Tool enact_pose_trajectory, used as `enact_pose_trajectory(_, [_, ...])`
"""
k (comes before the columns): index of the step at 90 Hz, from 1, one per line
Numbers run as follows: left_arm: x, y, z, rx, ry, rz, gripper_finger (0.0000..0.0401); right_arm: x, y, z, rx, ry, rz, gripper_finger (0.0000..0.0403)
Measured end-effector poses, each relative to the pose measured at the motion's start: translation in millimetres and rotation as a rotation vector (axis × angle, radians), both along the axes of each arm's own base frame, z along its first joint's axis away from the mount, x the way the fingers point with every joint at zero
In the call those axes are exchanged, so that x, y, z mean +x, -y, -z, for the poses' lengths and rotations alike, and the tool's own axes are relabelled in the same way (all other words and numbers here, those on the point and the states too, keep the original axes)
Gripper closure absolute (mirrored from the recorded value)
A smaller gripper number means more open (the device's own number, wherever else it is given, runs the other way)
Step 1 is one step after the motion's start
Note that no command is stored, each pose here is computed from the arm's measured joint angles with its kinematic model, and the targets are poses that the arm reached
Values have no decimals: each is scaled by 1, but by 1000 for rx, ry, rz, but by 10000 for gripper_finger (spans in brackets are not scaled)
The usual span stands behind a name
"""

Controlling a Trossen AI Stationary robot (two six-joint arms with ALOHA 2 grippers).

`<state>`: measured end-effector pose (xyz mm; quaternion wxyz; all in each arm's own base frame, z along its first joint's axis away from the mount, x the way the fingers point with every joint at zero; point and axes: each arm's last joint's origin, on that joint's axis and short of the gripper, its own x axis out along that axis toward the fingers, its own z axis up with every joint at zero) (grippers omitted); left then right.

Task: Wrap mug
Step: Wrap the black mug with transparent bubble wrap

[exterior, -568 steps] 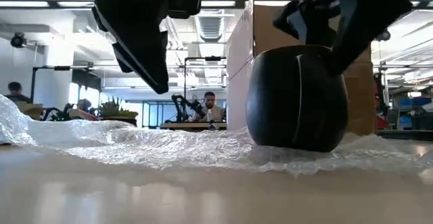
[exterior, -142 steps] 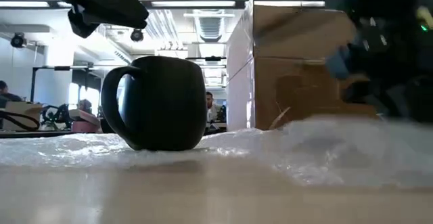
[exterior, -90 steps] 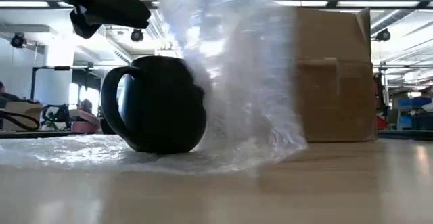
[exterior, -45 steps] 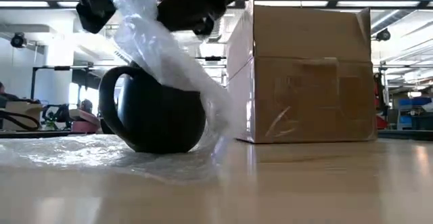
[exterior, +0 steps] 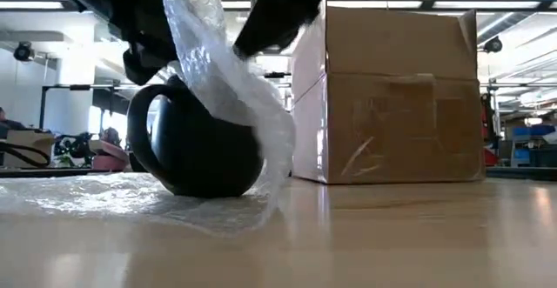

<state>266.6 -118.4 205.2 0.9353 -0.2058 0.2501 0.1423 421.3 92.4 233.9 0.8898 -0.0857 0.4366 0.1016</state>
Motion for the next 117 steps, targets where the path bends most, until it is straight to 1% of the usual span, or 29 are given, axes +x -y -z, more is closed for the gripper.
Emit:
enact_pose_trajectory(6, [1,-2,1,-7,-11,3,326,-4,3,-17,-4,4,-3,403])
enact_pose_trajectory(15, [2,-4,1,-11,-4,-1,326,-5,11,-27,-29,2,15,403])
enact_pose_trajectory(29, [2,-4,1,-5,-6,3,326,0,33,-29,-203,48,160,403])
enact_pose_trajectory(33, [2,-4,1,-4,-7,3,326,2,41,-25,-228,42,189,403])
enact_pose_trajectory(38, [2,-4,1,-4,-5,4,326,2,50,-17,-234,15,207,403])
enact_pose_trajectory(43, [2,-4,1,-1,-6,6,326,4,53,-5,-216,-7,208,403])
enact_pose_trajectory(48, [2,-4,1,1,-6,7,326,6,51,-1,-161,-9,179,403])
enact_pose_trajectory(59, [2,-4,1,2,-9,8,326,6,31,1,2,-25,20,403])
enact_pose_trajectory(64, [2,-4,1,2,-8,7,326,7,22,8,46,-50,-42,403])
enact_pose_trajectory(76, [1,-4,2,3,-18,17,326,16,10,28,46,-44,-67,403])
enact_pose_trajectory(85, [1,-2,1,-5,-32,50,326,22,8,43,44,-55,-69,403])
enact_pose_trajectory(91, [3,0,-6,-33,-19,79,326,24,7,52,46,-71,-65,403])
enact_pose_trajectory(101, [3,1,-18,-51,-37,109,326,25,7,53,53,-73,-56,403])
enact_pose_trajectory(117, [-3,10,-31,-41,-111,133,326,25,7,51,56,-56,-56,403])
